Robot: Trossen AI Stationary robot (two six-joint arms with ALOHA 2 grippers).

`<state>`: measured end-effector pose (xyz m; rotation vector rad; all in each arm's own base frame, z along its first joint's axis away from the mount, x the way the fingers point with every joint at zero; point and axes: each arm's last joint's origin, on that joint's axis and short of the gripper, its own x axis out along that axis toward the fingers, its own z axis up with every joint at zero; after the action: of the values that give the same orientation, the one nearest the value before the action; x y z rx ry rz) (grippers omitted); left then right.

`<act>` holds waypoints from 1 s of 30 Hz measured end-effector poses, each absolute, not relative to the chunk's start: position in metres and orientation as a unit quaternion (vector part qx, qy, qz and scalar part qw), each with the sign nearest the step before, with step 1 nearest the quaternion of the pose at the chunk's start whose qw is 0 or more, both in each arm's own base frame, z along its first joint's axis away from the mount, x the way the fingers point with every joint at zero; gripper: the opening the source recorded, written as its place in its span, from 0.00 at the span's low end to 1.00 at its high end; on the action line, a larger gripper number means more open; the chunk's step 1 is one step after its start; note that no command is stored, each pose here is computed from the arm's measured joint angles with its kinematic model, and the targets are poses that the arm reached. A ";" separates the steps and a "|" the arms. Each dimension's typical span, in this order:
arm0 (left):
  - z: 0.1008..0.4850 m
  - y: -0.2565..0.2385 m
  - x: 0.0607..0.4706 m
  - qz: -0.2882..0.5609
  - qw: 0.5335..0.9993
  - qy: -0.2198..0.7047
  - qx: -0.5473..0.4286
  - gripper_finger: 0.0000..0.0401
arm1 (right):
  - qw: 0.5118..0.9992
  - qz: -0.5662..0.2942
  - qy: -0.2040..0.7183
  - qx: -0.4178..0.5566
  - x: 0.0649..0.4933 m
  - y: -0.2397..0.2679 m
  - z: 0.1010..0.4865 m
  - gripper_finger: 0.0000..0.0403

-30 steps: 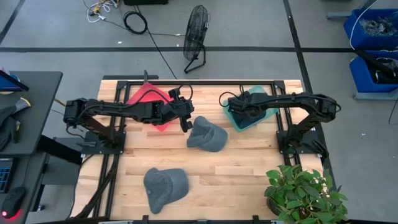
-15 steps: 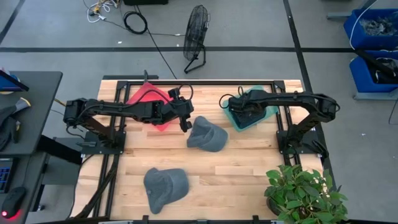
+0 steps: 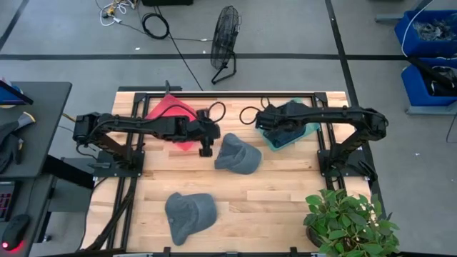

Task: Pick & Place hat
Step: Put the top gray cap into the red bin

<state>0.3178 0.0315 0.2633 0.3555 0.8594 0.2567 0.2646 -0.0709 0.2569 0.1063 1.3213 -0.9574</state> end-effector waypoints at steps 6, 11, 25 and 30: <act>0.234 0.030 0.344 0.048 0.888 0.410 0.204 0.36 | 0.687 -0.403 0.604 0.039 0.265 -0.061 0.256 0.30; 0.201 0.033 0.369 0.022 0.875 0.401 0.269 0.36 | 0.682 -0.379 0.624 0.041 0.264 -0.056 0.256 0.29; 0.143 0.064 0.386 0.046 0.863 0.438 0.249 0.36 | 0.682 -0.377 0.626 0.039 0.263 -0.054 0.256 0.29; 0.133 0.073 0.386 0.054 0.859 0.450 0.240 0.32 | 0.683 -0.377 0.625 0.040 0.264 -0.054 0.256 0.29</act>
<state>0.3860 0.0731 0.1334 0.5039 0.9448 0.1125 0.2638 -0.0545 0.2556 0.0893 1.4008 -0.8451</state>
